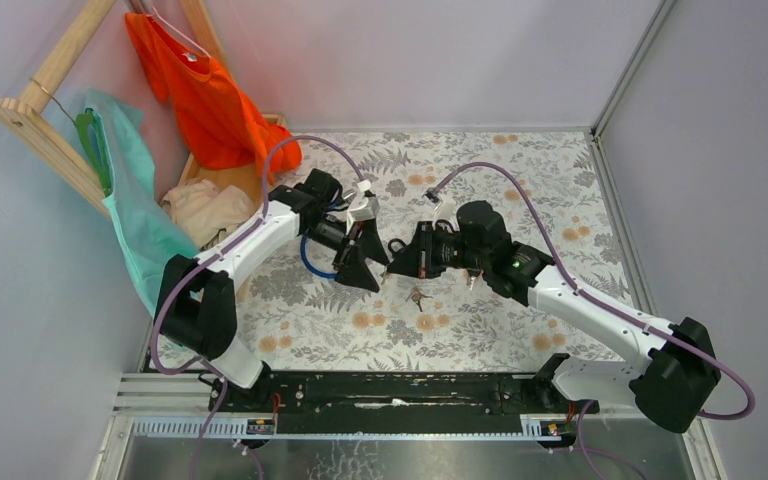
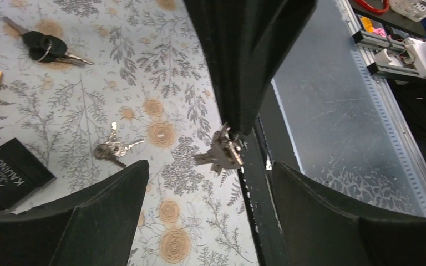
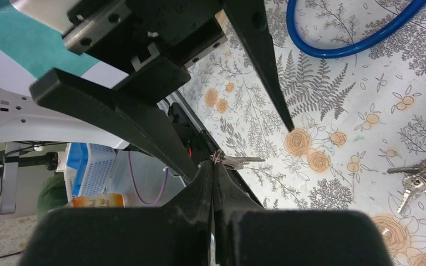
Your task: Unlock with the key
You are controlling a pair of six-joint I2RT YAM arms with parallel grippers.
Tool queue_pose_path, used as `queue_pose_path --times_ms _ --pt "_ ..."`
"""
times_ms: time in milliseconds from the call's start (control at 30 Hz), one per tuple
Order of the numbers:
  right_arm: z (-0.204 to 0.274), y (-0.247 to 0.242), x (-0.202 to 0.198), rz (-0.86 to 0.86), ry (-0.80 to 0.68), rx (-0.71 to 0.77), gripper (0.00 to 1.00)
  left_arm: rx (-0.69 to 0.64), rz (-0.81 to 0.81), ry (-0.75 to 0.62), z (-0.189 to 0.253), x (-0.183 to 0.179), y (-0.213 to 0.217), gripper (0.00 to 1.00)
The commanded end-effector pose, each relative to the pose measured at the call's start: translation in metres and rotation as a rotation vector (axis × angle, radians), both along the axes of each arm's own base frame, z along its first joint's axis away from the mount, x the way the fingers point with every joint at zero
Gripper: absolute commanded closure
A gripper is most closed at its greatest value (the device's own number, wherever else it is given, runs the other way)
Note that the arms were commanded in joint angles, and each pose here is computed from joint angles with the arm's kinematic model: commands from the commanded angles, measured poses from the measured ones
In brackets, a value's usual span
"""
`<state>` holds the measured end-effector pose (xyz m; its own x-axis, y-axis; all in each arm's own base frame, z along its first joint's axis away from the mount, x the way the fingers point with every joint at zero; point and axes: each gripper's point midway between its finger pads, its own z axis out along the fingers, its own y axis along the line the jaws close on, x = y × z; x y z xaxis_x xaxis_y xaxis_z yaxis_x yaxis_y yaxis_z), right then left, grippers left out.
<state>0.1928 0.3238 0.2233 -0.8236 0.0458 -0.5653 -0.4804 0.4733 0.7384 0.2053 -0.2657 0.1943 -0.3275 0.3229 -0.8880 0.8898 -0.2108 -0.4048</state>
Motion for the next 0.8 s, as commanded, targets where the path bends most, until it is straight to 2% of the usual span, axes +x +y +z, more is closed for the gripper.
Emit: queue_pose_path --times_ms 0,167,267,467,633,700,767 --pt "0.043 0.01 -0.003 0.033 -0.062 0.122 1.0 -0.038 -0.069 0.035 0.006 -0.024 0.005 0.13" --pt "0.047 0.013 -0.003 0.041 -0.056 0.146 1.0 -0.063 -0.115 0.037 0.007 -0.034 0.009 0.24" --pt "0.049 0.013 -0.004 0.045 -0.054 0.15 1.0 -0.096 -0.102 0.058 0.016 -0.03 0.005 0.35" --pt "0.051 0.008 -0.007 0.04 -0.073 0.147 1.0 -0.119 -0.099 0.005 0.037 -0.028 0.005 0.52" --pt "0.051 0.007 -0.009 0.041 -0.073 0.153 1.0 -0.081 -0.102 -0.035 0.044 -0.032 0.01 0.68" --pt "0.054 0.007 -0.009 0.042 -0.077 0.168 1.0 -0.037 -0.087 -0.042 0.042 -0.03 0.012 0.71" --pt "0.056 0.008 -0.01 0.045 -0.073 0.178 1.0 0.023 -0.037 -0.04 0.037 -0.022 0.012 0.79"
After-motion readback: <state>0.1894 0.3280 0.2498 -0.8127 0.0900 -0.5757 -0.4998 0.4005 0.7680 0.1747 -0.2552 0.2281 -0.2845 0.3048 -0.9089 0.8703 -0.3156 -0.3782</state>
